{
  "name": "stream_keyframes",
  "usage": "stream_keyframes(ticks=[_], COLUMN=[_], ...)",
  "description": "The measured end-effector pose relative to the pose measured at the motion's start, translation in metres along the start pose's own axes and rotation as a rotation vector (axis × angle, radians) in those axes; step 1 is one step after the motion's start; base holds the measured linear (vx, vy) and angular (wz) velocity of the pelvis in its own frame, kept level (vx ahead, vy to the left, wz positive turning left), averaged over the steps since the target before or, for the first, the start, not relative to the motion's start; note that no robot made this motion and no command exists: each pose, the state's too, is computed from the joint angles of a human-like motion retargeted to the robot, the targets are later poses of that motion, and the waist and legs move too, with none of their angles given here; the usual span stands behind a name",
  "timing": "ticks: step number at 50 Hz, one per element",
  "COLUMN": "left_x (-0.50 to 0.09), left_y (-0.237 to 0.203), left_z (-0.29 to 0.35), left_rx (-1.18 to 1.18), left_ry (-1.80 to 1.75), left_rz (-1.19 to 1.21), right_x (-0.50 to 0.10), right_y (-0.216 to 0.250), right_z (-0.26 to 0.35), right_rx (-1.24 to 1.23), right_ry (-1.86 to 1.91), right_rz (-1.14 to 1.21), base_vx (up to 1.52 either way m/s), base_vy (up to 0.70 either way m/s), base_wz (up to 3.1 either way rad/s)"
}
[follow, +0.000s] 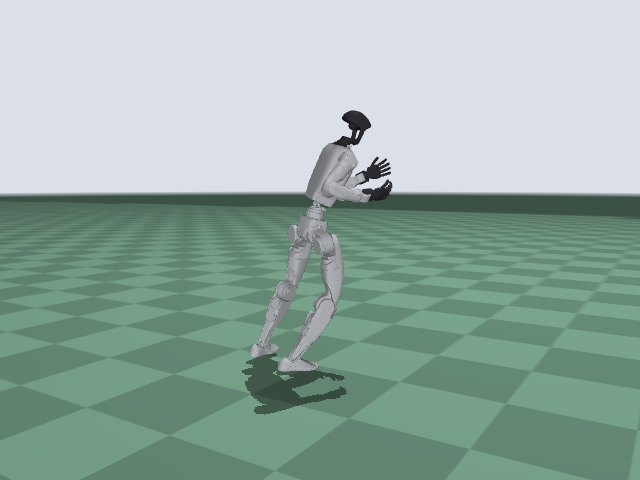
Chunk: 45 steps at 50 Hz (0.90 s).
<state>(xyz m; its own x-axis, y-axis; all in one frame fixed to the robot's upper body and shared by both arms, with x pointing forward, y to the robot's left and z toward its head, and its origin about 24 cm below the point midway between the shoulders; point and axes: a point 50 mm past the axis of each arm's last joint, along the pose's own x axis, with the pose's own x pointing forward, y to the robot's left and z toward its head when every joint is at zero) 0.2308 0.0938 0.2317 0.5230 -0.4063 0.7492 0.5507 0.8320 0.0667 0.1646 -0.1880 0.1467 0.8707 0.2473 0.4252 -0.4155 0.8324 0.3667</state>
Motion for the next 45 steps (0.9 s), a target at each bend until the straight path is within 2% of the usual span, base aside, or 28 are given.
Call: stream_keyframes(ticks=[2, 4, 7, 11, 14, 16, 17, 18, 24, 29, 34, 37, 39, 45], left_x=[-0.004, -0.012, -0.032, -0.067, -0.101, -0.126, -0.134, -0.142, -0.162, -0.127, -0.028, 0.033, 0.057, 0.062], left_y=[0.003, 0.009, 0.013, 0.028, 0.039, 0.041, 0.038, 0.036, 0.037, 0.032, 0.029, 0.021, 0.012, -0.013], left_z=[-0.009, -0.017, -0.023, -0.038, -0.045, -0.035, -0.027, -0.019, 0.016, 0.013, 0.003, 0.039, 0.072, 0.123], left_rx=[-0.044, 0.013, -0.103, -0.143, -0.134, -0.042, -0.183, -0.221, -0.234, -0.268, 0.122, 0.420, 0.510, 0.315], left_ry=[0.053, 0.118, 0.152, 0.220, 0.283, 0.337, 0.308, 0.316, 0.394, 0.205, -0.011, -0.260, -0.447, -0.744], left_rz=[0.021, 0.038, 0.111, 0.307, 0.516, 0.488, 0.550, 0.559, 0.462, 0.387, 0.190, 0.145, 0.156, 0.145], right_x=[-0.001, 0.000, 0.005, 0.019, 0.045, 0.061, 0.068, 0.071, 0.073, 0.072, 0.049, 0.017, 0.002, -0.011], right_y=[-0.008, -0.009, -0.010, -0.003, 0.019, 0.039, 0.046, 0.054, 0.084, 0.084, 0.041, 0.023, 0.019, -0.001], right_z=[-0.002, -0.005, -0.011, -0.033, -0.034, -0.014, -0.002, 0.010, 0.036, 0.006, -0.054, -0.056, -0.045, -0.036], right_rx=[-0.032, -0.077, -0.164, -0.086, 0.016, 0.083, 0.152, 0.181, 0.178, 0.231, 0.148, 0.160, 0.163, 0.068], right_ry=[0.013, 0.031, 0.021, 0.000, -0.111, -0.268, -0.339, -0.400, -0.484, -0.329, -0.071, 0.003, 0.025, 0.168], right_rz=[-0.054, -0.046, -0.064, -0.061, -0.004, 0.087, 0.104, 0.137, 0.359, 0.383, 0.080, 0.013, 0.046, 0.013], base_vx=[0.26, 0.26, 0.24, 0.25, 0.44, 0.64, 0.74, 0.79, 0.86, 0.91, 0.86, 0.88, 0.96, 1.09], base_vy=[-0.26, -0.29, -0.29, -0.13, -0.03, -0.03, 0.00, 0.03, 0.15, 0.31, 0.27, 0.20, 0.12, -0.08], base_wz=[-3.15, -3.45, -3.68, -3.57, -3.08, -2.37, -1.97, -1.74, -1.33, -0.11, 0.17, 0.63, 0.96, 0.65])
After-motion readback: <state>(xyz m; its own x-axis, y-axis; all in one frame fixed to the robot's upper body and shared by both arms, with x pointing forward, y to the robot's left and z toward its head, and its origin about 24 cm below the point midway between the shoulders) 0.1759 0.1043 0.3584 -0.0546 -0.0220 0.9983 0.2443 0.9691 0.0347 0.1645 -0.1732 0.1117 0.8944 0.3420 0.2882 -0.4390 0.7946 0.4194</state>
